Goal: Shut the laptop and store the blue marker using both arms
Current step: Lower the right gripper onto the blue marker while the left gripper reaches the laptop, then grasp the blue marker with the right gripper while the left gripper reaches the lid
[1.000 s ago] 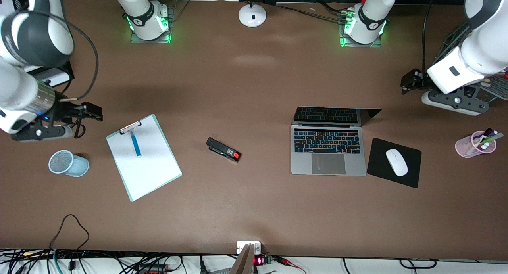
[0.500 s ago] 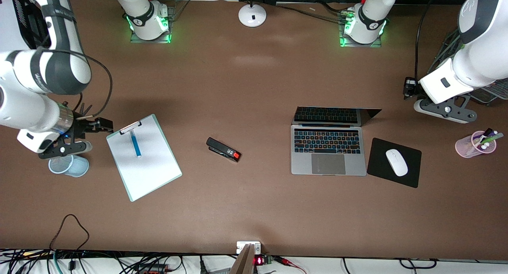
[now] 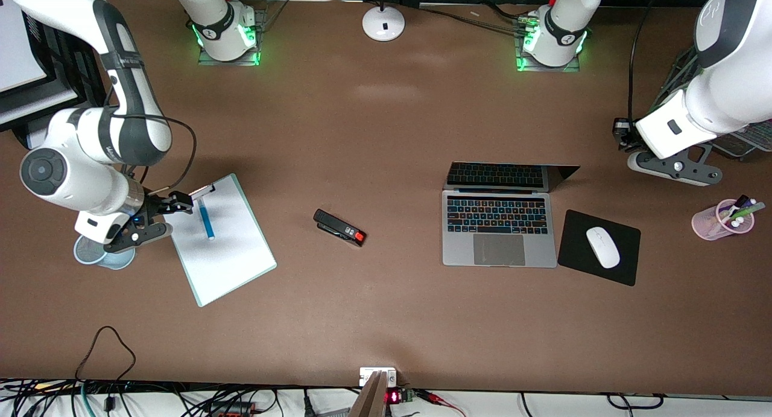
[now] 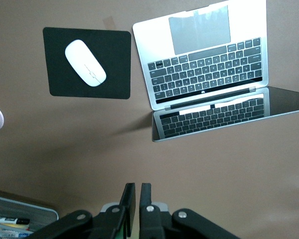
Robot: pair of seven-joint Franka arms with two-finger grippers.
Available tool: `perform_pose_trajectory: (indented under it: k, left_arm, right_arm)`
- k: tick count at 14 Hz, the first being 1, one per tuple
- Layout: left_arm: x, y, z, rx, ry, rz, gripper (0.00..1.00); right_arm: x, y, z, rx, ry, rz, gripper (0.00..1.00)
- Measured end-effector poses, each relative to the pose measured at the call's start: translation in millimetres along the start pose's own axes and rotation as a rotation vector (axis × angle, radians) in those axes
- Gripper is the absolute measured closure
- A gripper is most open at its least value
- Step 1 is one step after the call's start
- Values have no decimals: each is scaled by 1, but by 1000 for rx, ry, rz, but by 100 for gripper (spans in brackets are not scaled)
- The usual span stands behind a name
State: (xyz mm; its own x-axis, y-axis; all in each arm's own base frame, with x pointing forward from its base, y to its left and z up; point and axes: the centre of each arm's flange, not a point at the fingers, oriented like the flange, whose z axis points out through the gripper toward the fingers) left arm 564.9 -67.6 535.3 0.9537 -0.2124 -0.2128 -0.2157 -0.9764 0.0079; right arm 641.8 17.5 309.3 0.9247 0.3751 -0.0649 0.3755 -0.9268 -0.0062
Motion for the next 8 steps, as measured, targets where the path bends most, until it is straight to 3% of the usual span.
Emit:
perform_pose_trajectory:
  k: [2,5,7,8]
  left_arm:
    - [0,14,1,-5,-9,-16,89]
    - [3,33,11,-84,-21,-66,89]
    - [8,58,30,-93,-13,-85,89]
    - [9,75,41,-89,-10,-100,89]
  right_arm:
    - [2,0,15,3,-9,-24,0]
    - [9,-9,30,1,-7,-65,4]
    - [12,-12,39,0,-4,-77,16]
    - [13,-12,45,-1,-4,-83,17]
